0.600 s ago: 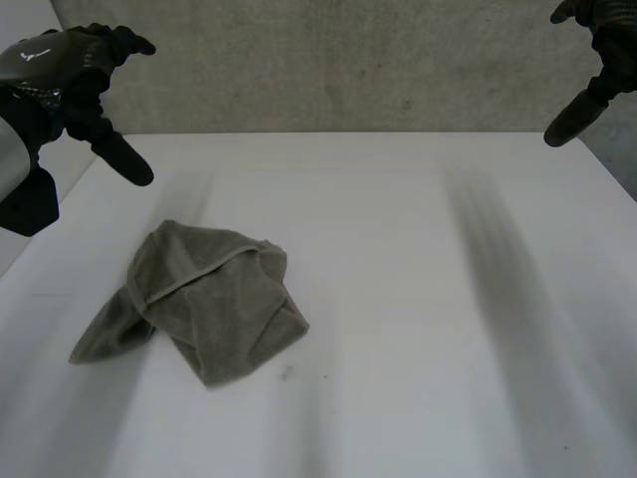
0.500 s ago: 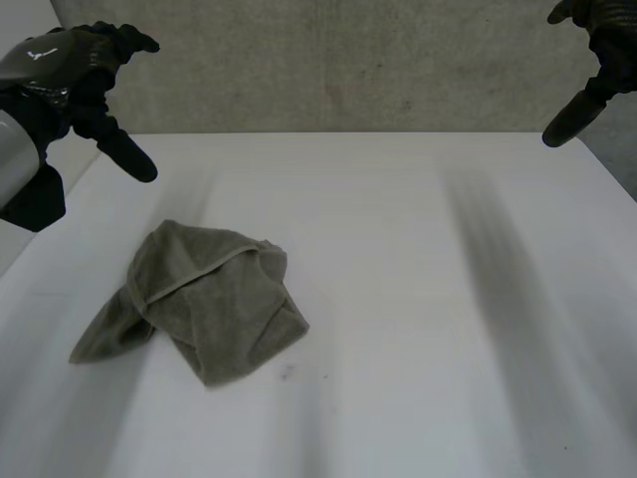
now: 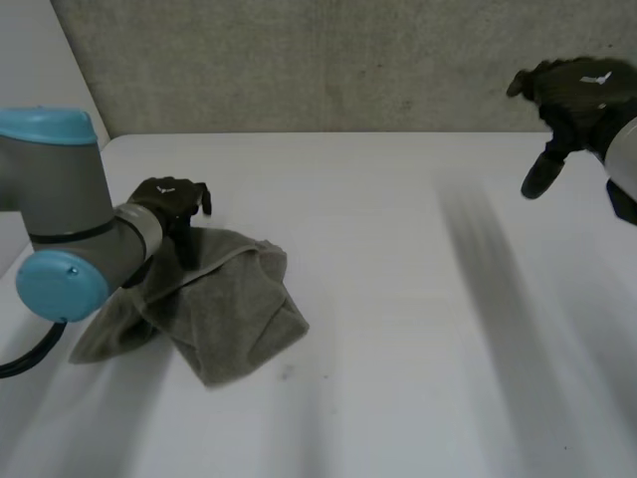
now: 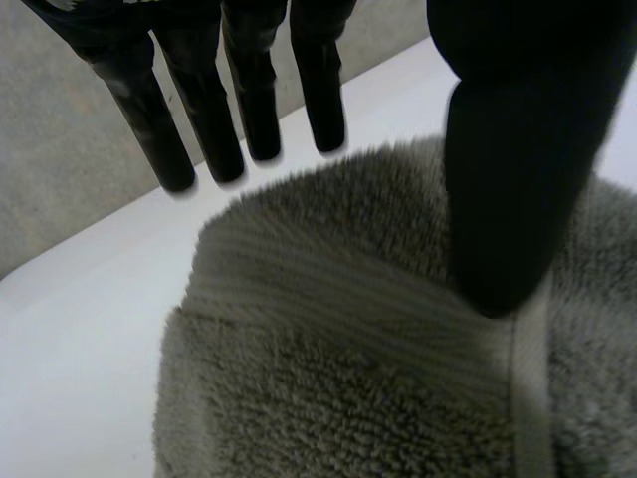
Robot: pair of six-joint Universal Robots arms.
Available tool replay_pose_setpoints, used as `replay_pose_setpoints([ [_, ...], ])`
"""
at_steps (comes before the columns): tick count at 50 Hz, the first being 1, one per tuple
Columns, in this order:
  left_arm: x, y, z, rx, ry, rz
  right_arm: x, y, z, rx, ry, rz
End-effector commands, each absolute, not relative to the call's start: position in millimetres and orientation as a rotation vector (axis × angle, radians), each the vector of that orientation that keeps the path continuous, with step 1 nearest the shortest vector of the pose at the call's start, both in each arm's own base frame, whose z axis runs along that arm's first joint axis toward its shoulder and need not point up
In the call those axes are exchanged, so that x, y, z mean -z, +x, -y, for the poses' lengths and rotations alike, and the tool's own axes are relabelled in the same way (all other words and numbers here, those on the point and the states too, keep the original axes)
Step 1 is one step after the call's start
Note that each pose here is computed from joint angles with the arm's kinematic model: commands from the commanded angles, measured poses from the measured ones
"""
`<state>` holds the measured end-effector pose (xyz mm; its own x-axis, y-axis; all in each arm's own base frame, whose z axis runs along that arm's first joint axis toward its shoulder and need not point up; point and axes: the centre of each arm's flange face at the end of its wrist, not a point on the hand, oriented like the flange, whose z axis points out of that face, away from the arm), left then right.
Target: Fold the towel.
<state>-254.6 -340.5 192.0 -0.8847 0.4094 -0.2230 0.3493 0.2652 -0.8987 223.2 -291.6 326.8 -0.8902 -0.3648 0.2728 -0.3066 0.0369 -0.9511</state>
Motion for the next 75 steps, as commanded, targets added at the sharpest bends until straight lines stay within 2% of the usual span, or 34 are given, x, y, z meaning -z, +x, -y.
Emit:
replay_pose_setpoints([
  [1,-189,-256,346,-1.77,-0.72,2.432,-292,235,305,1.854,-0.817,-2.244],
  [3,-192,-258,344,-1.778,-0.725,2.421,-275,241,309,1.763,-0.854,-2.233],
  [6,-205,-265,337,-1.811,-0.74,2.376,-267,244,311,1.722,-0.865,-2.225],
  [14,-256,-277,312,-1.929,-0.759,2.225,-238,257,319,1.574,-0.812,-2.191],
  [19,-316,-275,285,-2.077,-0.716,2.051,-223,273,331,1.501,-0.659,-2.071],
  [20,-316,-275,285,-2.077,-0.716,2.051,-223,273,331,1.501,-0.658,-2.07],
  [25,-361,-264,255,-2.191,-0.682,1.917,-208,319,317,1.259,-0.614,-1.911],
  [28,-370,-261,248,-2.216,-0.673,1.887,-206,333,310,1.207,-0.624,-1.879],
  [30,-382,-255,236,-2.252,-0.662,1.844,-200,363,289,1.12,-0.662,-1.823],
  [31,-382,-255,236,-2.252,-0.662,1.844,-200,363,289,1.119,-0.662,-1.823],
  [33,-388,-252,230,-2.271,-0.655,1.825,-191,392,266,1.032,-0.692,-1.783],
  [36,-390,-251,228,-2.279,-0.65,1.82,-187,404,253,0.988,-0.7,-1.769],
  [38,-390,-251,227,-2.281,-0.649,1.823,-179,424,230,0.899,-0.696,-1.751],
  [41,-389,-250,228,-2.281,-0.645,1.827,-172,435,218,0.839,-0.665,-1.749],
  [50,-388,-248,231,-2.281,-0.641,1.834,-159,436,237,0.917,-0.527,-1.831],
  [52,-389,-248,232,-2.284,-0.635,1.83,-161,432,245,0.965,-0.49,-1.853],
  [53,-388,-248,235,-2.291,-0.629,1.828,-162,422,260,1.022,-0.439,-1.885],
  [54,-388,-249,238,-2.299,-0.622,1.822,-167,404,284,1.095,-0.368,-1.914],
  [55,-388,-249,238,-2.299,-0.622,1.822,-167,404,284,1.096,-0.368,-1.915],
  [57,-387,-252,246,-2.324,-0.613,1.796,-196,366,321,1.252,-0.268,-1.923],
  [58,-387,-252,246,-2.324,-0.613,1.795,-196,365,322,1.253,-0.268,-1.923],
  [60,-389,-260,261,-2.369,-0.594,1.735,-236,334,348,1.459,-0.251,-1.852],
  [61,-389,-260,261,-2.369,-0.594,1.735,-237,334,348,1.46,-0.251,-1.851],
  [62,-393,-263,270,-2.403,-0.575,1.69,-263,320,357,1.584,-0.265,-1.787],
  [63,-393,-263,270,-2.403,-0.575,1.689,-263,320,357,1.585,-0.265,-1.786],
  [65,-409,-275,285,-2.471,-0.534,1.559,-332,297,359,1.854,-0.303,-1.599],
  [66,-409,-275,285,-2.472,-0.533,1.558,-332,297,359,1.855,-0.304,-1.598],
  [68,-432,-287,297,-2.538,-0.472,1.39,-394,282,346,2.095,-0.333,-1.383],
  [69,-432,-287,297,-2.538,-0.471,1.389,-394,282,345,2.096,-0.333,-1.382],
  [70,-443,-295,300,-2.553,-0.442,1.303,-417,279,337,2.182,-0.353,-1.283],
  [71,-443,-295,300,-2.553,-0.442,1.302,-417,279,337,2.183,-0.354,-1.282],
  [73,-457,-306,304,-2.552,-0.376,1.169,-442,280,318,2.277,-0.41,-1.14],
  [75,-457,-310,307,-2.533,-0.351,1.141,-442,280,314,2.294,-0.437,-1.132],
])
